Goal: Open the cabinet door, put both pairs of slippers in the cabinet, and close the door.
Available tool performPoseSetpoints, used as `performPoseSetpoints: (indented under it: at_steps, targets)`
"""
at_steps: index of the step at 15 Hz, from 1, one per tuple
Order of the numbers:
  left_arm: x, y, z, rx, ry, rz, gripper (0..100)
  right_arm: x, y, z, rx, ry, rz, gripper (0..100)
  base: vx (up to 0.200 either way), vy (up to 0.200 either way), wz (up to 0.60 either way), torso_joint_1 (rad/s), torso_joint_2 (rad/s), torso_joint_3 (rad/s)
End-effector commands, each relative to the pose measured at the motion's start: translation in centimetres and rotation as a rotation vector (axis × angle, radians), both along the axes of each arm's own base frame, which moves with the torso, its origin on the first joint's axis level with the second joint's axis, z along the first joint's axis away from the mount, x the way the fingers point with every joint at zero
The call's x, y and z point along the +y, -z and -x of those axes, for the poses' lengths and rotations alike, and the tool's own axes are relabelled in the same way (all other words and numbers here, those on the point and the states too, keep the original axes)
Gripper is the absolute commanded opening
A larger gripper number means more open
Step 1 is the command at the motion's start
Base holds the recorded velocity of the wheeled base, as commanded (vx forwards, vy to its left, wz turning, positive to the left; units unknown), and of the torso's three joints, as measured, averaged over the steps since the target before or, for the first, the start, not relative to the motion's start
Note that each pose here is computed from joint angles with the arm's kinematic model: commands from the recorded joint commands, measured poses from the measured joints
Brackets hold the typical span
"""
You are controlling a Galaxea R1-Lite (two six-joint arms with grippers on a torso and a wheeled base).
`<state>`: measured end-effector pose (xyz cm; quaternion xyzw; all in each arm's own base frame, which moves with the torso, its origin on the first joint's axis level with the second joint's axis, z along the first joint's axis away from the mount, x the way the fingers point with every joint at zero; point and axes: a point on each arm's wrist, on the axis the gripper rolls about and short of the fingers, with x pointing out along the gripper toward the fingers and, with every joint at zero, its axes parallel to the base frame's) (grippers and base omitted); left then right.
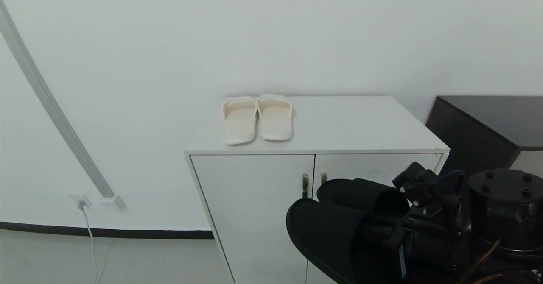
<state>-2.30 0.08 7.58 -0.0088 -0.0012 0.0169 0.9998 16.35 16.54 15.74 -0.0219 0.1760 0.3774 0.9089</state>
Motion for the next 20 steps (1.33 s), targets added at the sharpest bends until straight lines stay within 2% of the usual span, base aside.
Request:
performPoseSetpoints:
  at_steps: [1,12,20]
  targets:
    - [0.00,0.03,-0.02,0.002,-0.001,-0.001,100,0.10,0.27,0.01,0.008,-0.004,0.008,0,0.000,0.000,0.00,-0.207,0.52,0.325]
    - [0.00,0.03,-0.02,0.002,-0.001,-0.001,100,-0.09,0.50,0.20,0.002,-0.011,0.024,0,0.000,0.000,0.00,-0.161,0.49,0.328]
    - [0.00,0.03,-0.02,0.002,-0.001,-0.001,100,-0.19,0.66,0.30,0.006,-0.011,0.029,0,0.000,0.000,0.00,-0.066,0.45,0.375]
